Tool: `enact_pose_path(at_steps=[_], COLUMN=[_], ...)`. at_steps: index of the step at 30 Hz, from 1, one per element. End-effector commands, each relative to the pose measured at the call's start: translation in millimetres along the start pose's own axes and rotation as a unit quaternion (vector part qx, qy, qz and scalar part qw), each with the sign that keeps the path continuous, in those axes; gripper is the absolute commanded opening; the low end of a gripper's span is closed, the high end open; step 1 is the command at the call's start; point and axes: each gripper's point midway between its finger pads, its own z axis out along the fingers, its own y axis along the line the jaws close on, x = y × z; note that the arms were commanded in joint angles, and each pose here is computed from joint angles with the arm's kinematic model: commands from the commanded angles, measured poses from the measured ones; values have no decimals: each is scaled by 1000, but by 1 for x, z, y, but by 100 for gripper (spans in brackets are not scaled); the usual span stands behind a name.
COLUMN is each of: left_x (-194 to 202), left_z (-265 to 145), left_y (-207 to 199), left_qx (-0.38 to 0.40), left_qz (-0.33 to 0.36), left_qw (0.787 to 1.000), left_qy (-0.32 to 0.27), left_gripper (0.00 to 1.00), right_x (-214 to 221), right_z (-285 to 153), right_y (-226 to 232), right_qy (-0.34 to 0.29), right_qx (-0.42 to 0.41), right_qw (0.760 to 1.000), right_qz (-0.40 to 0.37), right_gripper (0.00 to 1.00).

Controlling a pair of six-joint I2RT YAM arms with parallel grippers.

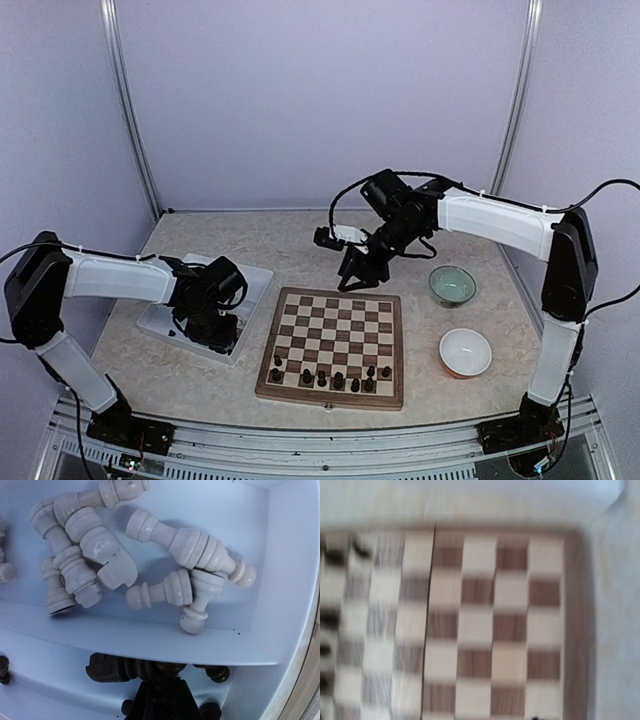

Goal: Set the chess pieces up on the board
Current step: Pick up the chess pile from the storage box, then pass from the left arm to the right

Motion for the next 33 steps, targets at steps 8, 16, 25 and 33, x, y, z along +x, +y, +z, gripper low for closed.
enact_pose_path(at_steps=[8,16,25,33], left_x=[-20,-24,-37,-50], left_z=[-65,-98,-157,-208], left_y=[-13,-30,-78,-114], left_qx=[80,169,308,358], left_qz=[-3,0,11,36], left_qw=[990,973,926,897], left_qy=[-120,-157,-216,-256], left_gripper=[0,0,0,0], right_x=[-84,-90,-97,-101], right_z=[33,38,38,26], right_y=[22,50,51,59], right_qy=[-116,-117,-146,-193], right_qx=[-145,-186,-227,-357], right_qw=[980,974,957,895], right_qz=[78,51,109,186], right_gripper=[43,43,44,50])
